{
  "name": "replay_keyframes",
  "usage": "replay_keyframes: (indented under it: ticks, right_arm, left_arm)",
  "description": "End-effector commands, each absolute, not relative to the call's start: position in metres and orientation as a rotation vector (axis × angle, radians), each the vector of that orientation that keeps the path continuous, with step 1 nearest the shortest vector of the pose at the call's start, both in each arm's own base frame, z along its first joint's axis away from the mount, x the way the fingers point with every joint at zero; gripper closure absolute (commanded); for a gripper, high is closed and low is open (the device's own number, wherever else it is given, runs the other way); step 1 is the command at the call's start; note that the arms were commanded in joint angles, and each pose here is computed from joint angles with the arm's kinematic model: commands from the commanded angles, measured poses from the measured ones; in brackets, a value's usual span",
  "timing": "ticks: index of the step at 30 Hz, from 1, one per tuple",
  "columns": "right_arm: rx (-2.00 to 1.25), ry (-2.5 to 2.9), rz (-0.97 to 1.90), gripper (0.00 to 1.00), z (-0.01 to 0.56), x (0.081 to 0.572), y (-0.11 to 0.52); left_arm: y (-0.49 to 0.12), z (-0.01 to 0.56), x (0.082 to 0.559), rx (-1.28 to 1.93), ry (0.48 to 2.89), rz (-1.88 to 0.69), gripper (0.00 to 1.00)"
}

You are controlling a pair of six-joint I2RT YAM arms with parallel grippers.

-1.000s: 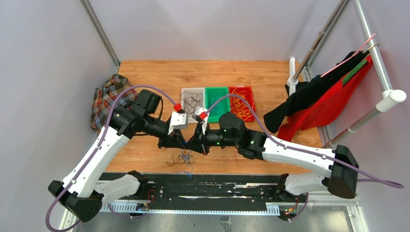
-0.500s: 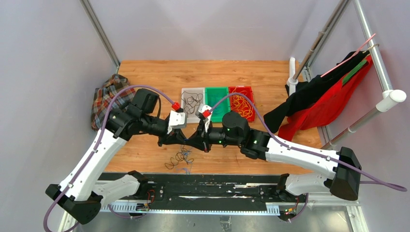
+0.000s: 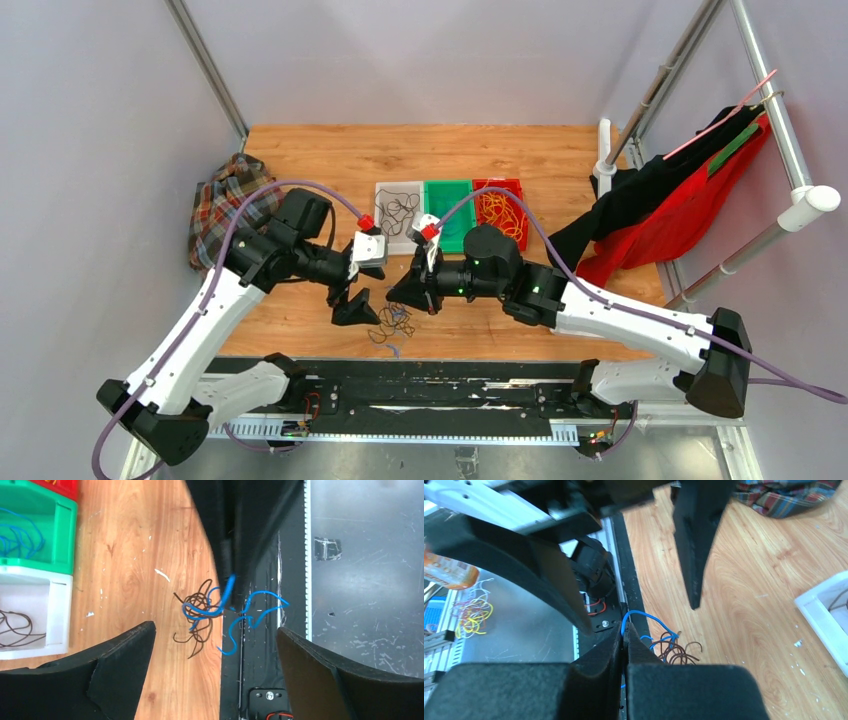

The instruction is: Untangle the cables

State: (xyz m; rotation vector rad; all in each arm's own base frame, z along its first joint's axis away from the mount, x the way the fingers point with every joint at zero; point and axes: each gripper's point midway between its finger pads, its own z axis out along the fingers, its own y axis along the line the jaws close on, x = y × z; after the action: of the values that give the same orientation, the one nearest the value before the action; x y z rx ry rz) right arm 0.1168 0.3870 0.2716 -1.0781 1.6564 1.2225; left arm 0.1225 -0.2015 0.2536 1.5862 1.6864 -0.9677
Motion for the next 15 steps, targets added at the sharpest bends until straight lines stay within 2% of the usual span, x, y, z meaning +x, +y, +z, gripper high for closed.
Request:
replay_keyframes:
  ticks: [1,7,15]
  right_arm:
    - [-1.09,1.582,1.322,0.99,0.306,0.106,0.388]
    - [-1.129,1.558,1.43,0.99,0.311,0.092,0.392]
    - [-1.08,1.541,1.48,0.99,0.331,0.092,0.398]
  left_arm:
    - [-0.206,0.252,0.136,1.497,1.676,-0.918,0.05]
    - [-0.215,0.265,0.14,1.284,1.577,-0.925,0.15]
    - [-0.221,0.27,0.117,1.303,1.543,-1.079,0.49]
